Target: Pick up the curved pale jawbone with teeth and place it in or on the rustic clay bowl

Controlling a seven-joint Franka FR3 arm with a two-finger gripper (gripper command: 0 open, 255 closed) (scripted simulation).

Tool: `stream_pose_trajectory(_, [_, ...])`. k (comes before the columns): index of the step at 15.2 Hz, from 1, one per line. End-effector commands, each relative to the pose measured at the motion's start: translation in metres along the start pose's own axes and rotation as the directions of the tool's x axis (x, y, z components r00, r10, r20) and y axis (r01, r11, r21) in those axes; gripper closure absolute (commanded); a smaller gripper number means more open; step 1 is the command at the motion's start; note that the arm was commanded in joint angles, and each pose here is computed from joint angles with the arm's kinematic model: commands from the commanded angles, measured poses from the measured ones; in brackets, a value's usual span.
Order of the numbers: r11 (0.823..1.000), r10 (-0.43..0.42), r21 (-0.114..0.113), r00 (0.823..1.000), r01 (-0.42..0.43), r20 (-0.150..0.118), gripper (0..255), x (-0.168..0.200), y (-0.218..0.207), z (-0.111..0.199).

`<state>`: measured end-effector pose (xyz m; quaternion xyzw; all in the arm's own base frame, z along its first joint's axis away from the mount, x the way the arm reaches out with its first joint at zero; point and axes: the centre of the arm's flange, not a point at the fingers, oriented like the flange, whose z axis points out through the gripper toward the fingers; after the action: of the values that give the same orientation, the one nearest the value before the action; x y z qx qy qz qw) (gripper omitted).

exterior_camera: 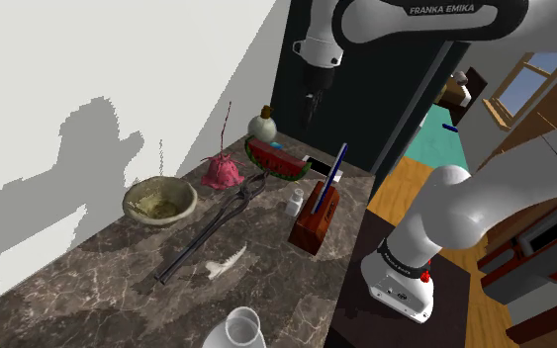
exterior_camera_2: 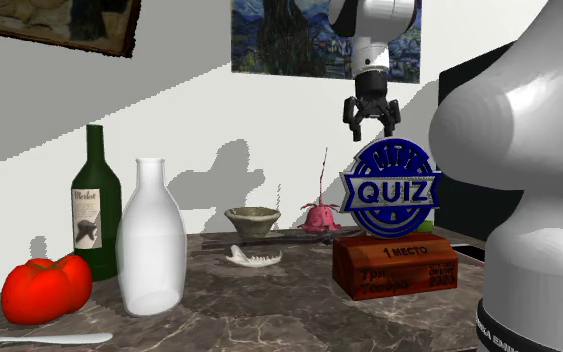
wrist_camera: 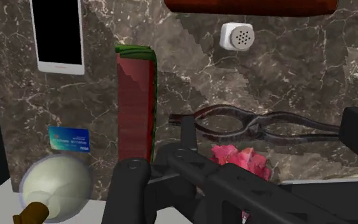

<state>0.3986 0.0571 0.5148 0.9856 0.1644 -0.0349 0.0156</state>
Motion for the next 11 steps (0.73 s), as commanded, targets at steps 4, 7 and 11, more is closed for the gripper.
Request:
stream_pose_trajectory(4, [0.98, -0.196, -0.017, 0.98, 0.197, 0.045, 0, 0.05, -0.046, 0.033])
stream_pose_trajectory(7, [0.95, -0.308, -0.022, 0.949, 0.31, 0.073, 0, 0.073, -0.077, 0.053])
stream_pose_trajectory(11, [0.89, -0.45, -0.025, 0.886, 0.455, 0.112, 0, 0.097, -0.121, 0.081])
